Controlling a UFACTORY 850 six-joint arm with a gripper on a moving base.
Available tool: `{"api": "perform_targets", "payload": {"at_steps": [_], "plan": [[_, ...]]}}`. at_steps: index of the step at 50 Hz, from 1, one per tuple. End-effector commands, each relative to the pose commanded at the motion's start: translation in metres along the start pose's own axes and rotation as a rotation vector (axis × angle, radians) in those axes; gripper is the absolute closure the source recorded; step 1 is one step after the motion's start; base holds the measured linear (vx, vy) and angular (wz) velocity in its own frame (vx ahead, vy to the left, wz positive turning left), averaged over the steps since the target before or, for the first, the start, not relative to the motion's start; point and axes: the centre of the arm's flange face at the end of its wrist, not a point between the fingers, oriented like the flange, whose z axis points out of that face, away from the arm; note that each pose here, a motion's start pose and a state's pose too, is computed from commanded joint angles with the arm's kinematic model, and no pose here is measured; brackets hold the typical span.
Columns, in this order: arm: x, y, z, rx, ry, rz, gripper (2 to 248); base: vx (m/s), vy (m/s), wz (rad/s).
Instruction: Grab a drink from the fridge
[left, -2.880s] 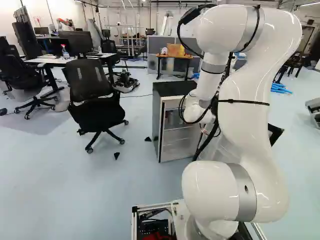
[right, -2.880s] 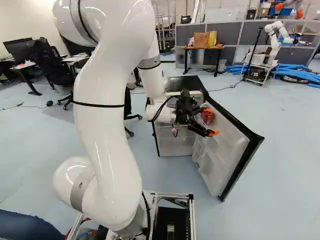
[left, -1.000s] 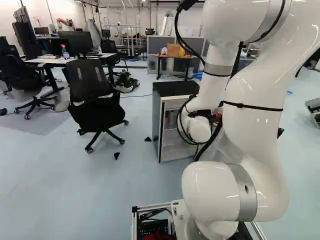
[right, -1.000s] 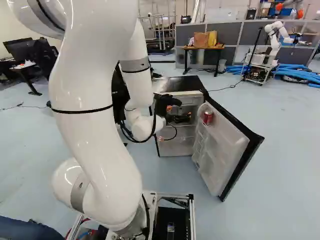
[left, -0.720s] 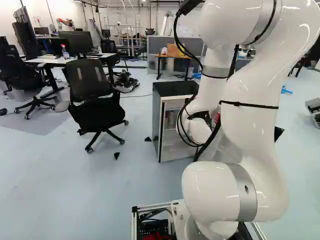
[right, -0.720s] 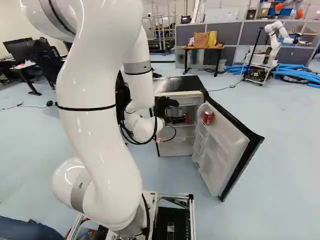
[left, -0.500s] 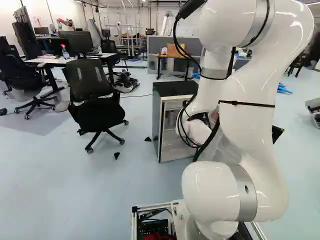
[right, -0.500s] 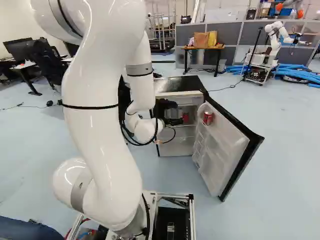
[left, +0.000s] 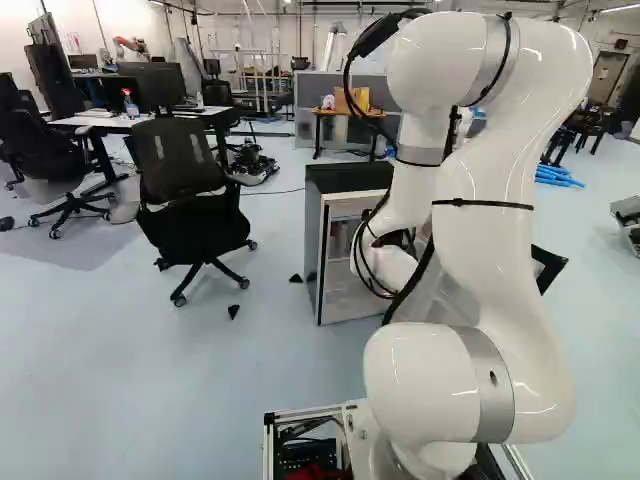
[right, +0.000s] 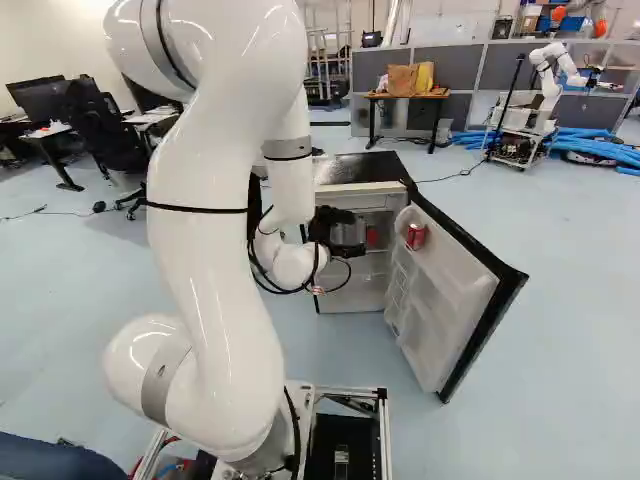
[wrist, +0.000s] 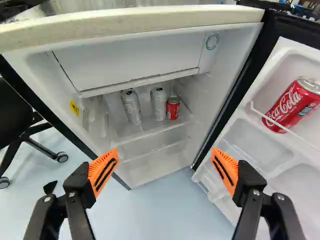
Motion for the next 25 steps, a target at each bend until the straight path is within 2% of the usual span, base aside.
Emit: {"api": "perform_targets", "payload": {"at_steps": [25], "plan": [[-0.017, -0.004, 0.034, 0.004, -0.033, -0.005, 3, 0.0, 0.0, 0.0]]}}
